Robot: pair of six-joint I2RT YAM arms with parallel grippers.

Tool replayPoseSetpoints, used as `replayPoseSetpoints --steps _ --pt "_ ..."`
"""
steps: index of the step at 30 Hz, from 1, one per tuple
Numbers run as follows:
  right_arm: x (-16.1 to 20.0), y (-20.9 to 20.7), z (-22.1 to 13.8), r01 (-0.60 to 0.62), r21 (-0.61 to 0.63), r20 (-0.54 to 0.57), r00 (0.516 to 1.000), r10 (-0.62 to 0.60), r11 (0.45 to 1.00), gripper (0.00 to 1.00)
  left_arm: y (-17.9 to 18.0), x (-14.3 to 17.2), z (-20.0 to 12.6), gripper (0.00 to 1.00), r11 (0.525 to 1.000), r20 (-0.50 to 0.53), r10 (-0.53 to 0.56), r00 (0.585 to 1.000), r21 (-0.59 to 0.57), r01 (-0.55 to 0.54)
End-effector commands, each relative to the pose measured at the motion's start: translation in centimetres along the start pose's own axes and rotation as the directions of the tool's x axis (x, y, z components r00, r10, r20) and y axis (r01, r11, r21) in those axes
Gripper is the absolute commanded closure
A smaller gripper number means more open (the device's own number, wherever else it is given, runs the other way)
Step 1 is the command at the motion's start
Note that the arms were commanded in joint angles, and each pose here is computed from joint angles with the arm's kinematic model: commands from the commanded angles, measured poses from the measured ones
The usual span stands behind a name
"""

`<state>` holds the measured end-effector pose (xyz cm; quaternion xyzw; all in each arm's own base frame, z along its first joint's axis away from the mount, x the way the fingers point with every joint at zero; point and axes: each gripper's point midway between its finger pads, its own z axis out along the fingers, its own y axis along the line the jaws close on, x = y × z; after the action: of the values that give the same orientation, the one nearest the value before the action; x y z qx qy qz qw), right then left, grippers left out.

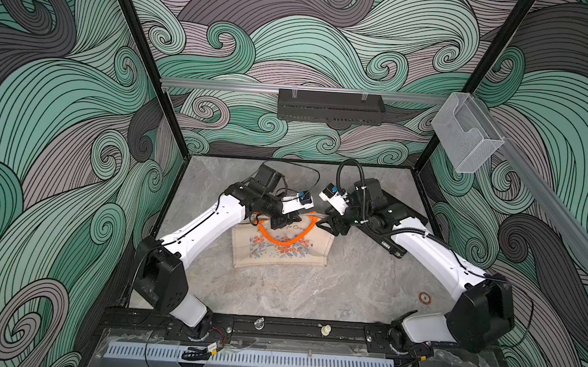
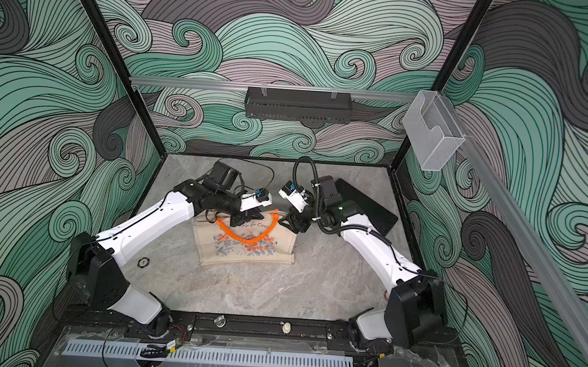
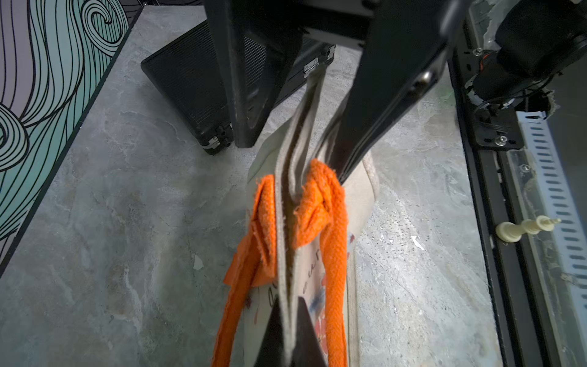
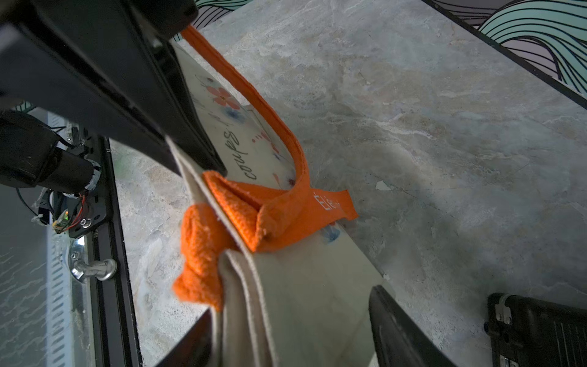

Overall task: Put away the canvas bag
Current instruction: Press the canvas bag at the center of the board.

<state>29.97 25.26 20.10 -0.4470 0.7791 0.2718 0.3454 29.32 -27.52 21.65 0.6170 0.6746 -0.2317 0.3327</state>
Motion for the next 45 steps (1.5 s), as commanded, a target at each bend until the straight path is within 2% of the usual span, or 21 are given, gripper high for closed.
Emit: replayPoseSetpoints --steps 1,4,6,12,17,21,26,27,28,31,32,33,34,37,38,41,45 --pt "-3.0 -0.8 -0.8 0.060 0.047 0.192 0.979 -0.068 0.997 0.25 -0.7 -1.5 -2.7 1.00 0.999 0.107 -0.016 0.994 0.043 0.012" --pt "-2.9 -0.6 -1.0 0.096 0.085 0.305 0.945 -0.118 0.992 0.16 -0.7 -1.7 -3.2 1.00 0.999 0.142 -0.010 0.990 0.046 0.003" --pt "-2.6 -0.7 -1.1 0.088 0.088 0.353 0.929 -0.113 0.992 0.16 -0.9 -1.7 -3.4 1.00 0.998 0.144 -0.013 0.989 0.056 0.004" --pt "-2.4 -0.5 -0.1 0.099 0.001 0.375 0.922 -0.092 0.995 0.17 -1.9 -1.3 -3.8 1.00 0.997 0.156 0.003 0.988 0.080 -0.016" --pt "-2.2 -1.0 0.2 0.177 0.044 0.405 0.897 -0.179 0.983 0.19 -2.8 -1.2 -4.1 1.00 0.989 0.169 -0.017 0.986 0.146 -0.008" --pt "-2.1 -0.9 0.2 0.192 0.003 0.407 0.896 -0.177 0.981 0.23 -3.0 -0.7 -3.8 1.00 0.983 0.153 -0.035 0.988 0.184 0.006" --pt "-0.8 -0.5 0.7 0.158 -0.049 0.372 0.919 -0.129 0.986 0.39 -1.4 -0.5 -3.9 1.00 0.992 0.146 -0.043 0.988 0.124 0.025" --pt "-0.6 -0.1 0.8 0.161 -0.072 0.372 0.920 -0.123 0.984 0.48 -1.3 -0.6 -3.8 1.00 0.993 0.153 -0.038 0.987 0.118 0.020" --pt "-0.5 0.1 0.9 0.152 -0.088 0.372 0.922 -0.110 0.984 0.62 -1.1 -0.6 -3.7 1.00 0.993 0.158 -0.036 0.987 0.113 0.018" --pt "-0.8 0.1 1.2 0.103 -0.137 0.359 0.932 -0.048 0.985 0.91 -0.2 -0.1 -3.3 1.00 0.996 0.135 -0.041 0.990 0.082 0.030" --pt "-0.8 0.2 1.3 0.094 -0.154 0.344 0.938 -0.036 0.984 1.00 0.2 0.0 -3.3 1.00 0.997 0.125 -0.043 0.991 0.063 0.035" --pt "-0.8 0.2 1.4 0.084 -0.165 0.334 0.942 -0.024 0.983 1.00 0.6 0.1 -3.2 1.00 0.998 0.116 -0.042 0.992 0.040 0.038" --pt "-0.7 0.1 1.5 0.073 -0.167 0.325 0.946 -0.015 0.983 1.00 1.0 0.1 -3.2 0.89 0.999 0.112 -0.039 0.993 0.023 0.036" --pt "-0.5 0.0 1.8 0.069 -0.159 0.314 0.949 -0.015 0.985 1.00 2.5 -1.0 -3.7 0.39 0.996 0.123 -0.067 0.990 -0.058 0.075" --pt "-0.4 -0.1 1.8 0.072 -0.157 0.314 0.949 -0.020 0.985 1.00 3.0 -1.7 -4.0 0.32 0.992 0.134 -0.078 0.988 -0.084 0.089" --pt "-0.3 -0.1 2.0 0.073 -0.150 0.313 0.949 -0.023 0.986 1.00 3.6 -3.5 -3.8 0.20 0.988 0.142 -0.073 0.987 -0.125 0.091" --pt "-0.3 0.0 2.0 0.076 -0.148 0.310 0.950 -0.026 0.986 1.00 3.3 -4.0 -1.5 0.15 0.991 0.074 -0.041 0.996 -0.122 0.050"
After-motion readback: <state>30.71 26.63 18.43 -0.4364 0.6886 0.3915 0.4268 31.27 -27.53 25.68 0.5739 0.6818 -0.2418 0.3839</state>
